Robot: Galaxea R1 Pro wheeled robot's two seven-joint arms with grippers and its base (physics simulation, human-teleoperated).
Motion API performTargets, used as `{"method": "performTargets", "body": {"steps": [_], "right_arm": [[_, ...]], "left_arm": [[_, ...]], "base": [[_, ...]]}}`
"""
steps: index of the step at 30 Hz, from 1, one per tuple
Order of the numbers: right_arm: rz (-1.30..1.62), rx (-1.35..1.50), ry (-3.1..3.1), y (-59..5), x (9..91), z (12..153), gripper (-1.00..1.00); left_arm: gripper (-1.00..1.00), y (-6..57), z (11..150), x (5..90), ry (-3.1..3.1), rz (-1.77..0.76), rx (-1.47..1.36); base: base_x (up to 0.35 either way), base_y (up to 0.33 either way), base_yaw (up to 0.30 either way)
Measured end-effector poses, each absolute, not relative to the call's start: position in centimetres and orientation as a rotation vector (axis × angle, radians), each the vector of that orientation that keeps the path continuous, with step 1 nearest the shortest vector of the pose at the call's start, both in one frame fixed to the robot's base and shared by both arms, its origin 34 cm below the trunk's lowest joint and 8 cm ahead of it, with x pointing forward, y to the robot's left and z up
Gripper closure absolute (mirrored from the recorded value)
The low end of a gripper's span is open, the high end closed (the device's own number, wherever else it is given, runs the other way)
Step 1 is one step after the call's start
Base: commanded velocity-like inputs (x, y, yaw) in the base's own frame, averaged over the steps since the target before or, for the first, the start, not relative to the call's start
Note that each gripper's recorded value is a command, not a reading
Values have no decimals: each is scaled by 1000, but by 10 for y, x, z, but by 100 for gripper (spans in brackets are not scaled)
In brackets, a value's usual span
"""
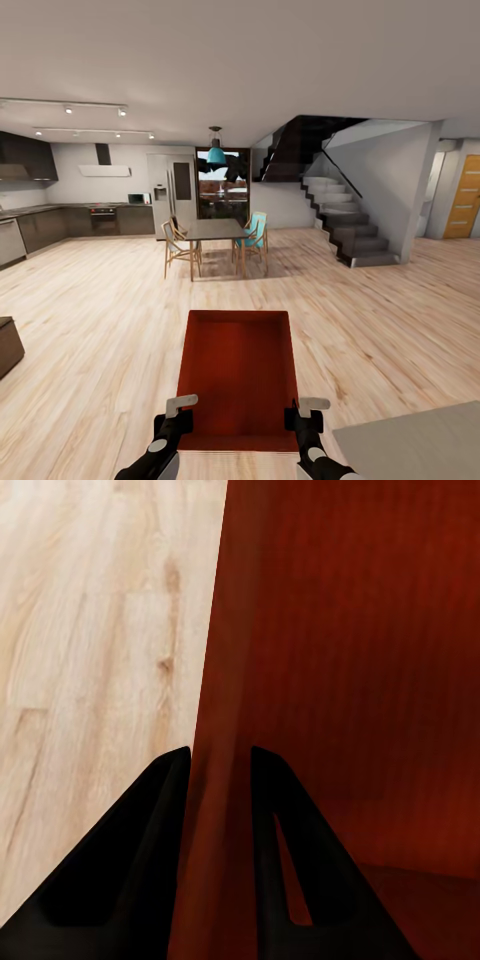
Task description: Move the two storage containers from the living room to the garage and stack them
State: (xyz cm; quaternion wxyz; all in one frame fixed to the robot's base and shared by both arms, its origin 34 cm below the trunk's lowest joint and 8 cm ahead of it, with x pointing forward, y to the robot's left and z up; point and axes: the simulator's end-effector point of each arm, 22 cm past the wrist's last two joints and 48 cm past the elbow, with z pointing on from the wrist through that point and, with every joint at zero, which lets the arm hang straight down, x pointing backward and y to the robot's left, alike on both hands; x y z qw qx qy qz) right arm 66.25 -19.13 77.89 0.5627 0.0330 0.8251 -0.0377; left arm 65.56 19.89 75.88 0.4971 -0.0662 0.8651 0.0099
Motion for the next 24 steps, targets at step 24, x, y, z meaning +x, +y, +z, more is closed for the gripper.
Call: {"method": "performTargets", "body": {"steps": [24], "right_arm": [[-88, 79, 1944, -192, 662, 779, 100]], "left_arm": [[100, 199, 759, 656, 2096, 24, -160]], "base": [[322, 80, -35]]}}
